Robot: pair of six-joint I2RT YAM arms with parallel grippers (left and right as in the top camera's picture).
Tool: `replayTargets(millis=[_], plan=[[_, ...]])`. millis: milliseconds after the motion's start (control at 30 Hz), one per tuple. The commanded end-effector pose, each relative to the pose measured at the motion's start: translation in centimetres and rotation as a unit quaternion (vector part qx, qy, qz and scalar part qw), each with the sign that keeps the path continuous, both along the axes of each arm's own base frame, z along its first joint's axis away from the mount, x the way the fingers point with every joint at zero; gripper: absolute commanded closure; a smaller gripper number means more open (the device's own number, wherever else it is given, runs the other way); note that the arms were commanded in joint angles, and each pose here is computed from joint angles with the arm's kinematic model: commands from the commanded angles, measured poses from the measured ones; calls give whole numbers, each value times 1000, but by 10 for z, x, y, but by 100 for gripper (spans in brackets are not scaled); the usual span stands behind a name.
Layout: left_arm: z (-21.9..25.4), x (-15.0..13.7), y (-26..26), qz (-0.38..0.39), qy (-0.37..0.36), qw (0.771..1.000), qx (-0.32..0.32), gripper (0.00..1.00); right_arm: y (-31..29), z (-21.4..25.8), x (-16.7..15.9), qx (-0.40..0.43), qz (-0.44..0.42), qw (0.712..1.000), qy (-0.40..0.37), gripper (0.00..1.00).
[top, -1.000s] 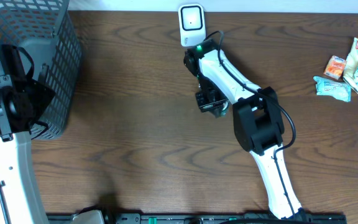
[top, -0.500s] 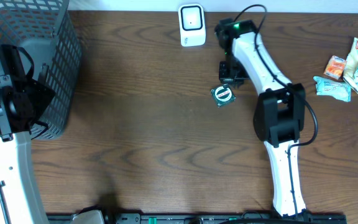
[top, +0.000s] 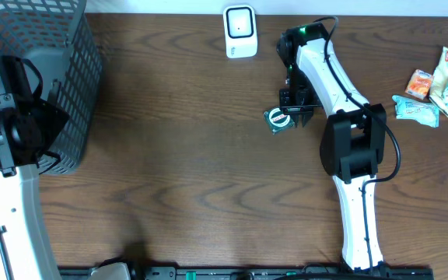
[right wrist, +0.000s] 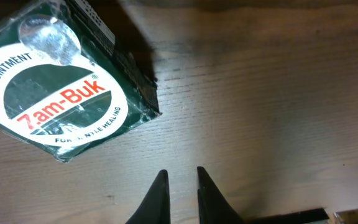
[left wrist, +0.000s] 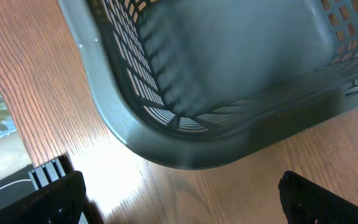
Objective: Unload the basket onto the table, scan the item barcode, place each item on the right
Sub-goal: 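Carry the tin right and lower it onto the table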
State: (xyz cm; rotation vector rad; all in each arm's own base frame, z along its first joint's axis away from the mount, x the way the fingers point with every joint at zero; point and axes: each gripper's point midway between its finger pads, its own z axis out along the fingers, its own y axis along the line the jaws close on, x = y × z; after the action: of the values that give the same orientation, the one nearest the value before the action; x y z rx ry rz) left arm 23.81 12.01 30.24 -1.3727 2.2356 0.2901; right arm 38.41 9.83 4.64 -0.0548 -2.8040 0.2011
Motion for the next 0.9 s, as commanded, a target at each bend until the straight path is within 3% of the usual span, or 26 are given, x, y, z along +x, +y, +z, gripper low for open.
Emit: replayTargets(millis=[0, 267, 633, 867], plan=[[1, -3, 2, 9, -2, 1000, 3, 2, 0, 5, -6, -3, 15, 1000, 0, 92], [1, -3, 2, 9, -2, 1000, 3, 2, 1, -26, -11, 0, 13, 1000, 7, 96], [1, -3, 2, 9, -2, 1000, 3, 2, 16, -41, 35, 30, 4, 995, -91, 99], [1, -3, 2, 8, -2, 1000, 3, 2, 57, -42, 56, 130, -10, 983, -128, 96]])
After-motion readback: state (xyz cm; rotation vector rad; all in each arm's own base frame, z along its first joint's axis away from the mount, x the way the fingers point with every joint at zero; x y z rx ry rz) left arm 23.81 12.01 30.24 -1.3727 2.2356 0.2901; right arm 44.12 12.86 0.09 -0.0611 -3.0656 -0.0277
